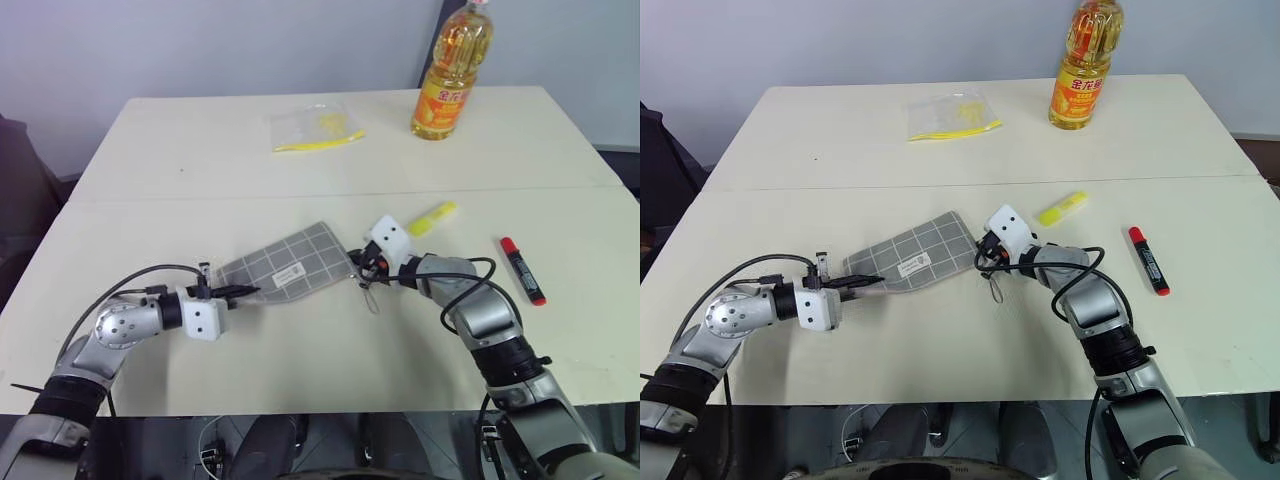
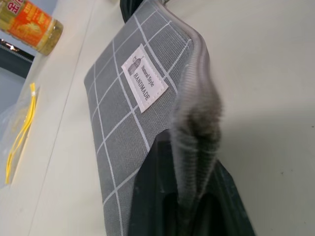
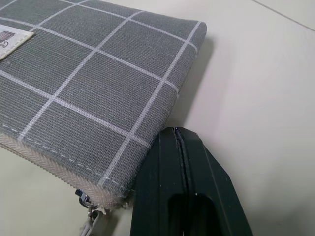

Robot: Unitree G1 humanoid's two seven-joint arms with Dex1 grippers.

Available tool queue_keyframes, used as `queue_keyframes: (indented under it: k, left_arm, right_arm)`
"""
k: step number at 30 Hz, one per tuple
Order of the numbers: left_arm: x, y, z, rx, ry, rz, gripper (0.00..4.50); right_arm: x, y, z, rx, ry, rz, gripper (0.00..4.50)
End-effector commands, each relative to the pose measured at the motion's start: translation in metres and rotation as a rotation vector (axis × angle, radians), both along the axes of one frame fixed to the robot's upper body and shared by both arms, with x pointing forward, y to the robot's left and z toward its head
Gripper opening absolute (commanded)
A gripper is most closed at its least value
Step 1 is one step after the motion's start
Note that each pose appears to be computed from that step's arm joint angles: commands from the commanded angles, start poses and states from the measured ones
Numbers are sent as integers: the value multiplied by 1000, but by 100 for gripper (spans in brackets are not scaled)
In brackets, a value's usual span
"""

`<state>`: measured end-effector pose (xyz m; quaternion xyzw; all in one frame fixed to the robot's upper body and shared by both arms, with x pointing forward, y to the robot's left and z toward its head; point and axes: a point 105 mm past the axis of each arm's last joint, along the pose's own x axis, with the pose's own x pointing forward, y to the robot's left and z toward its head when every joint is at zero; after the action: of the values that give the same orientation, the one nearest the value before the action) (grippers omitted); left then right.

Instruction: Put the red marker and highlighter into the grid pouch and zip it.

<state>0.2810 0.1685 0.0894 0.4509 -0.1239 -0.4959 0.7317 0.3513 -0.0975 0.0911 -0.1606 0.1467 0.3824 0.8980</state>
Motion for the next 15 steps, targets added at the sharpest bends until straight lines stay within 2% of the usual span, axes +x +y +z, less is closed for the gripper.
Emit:
queue_keyframes:
  k: [1, 4, 6, 7, 9, 15]
  left_arm:
    - [5, -3, 18, -102, -8, 53, 2]
    - [11, -8, 23, -183, 66, 126, 2]
    - [14, -16, 27, -227, 108, 161, 2]
    - [15, -19, 28, -238, 120, 171, 0]
    - [19, -28, 32, -315, 166, 207, 0]
    - [19, -55, 42, -393, 214, 208, 0]
  right_arm:
    - [11, -28, 34, 1, -137, -94, 0]
    - [13, -60, 51, -21, -202, -190, 0]
    - [5, -77, 58, -24, -202, -207, 0]
    - [1, -81, 59, -23, -197, -206, 53]
    - [-10, -87, 62, -18, -185, -187, 128]
    - [-30, -75, 64, 96, -134, -158, 446]
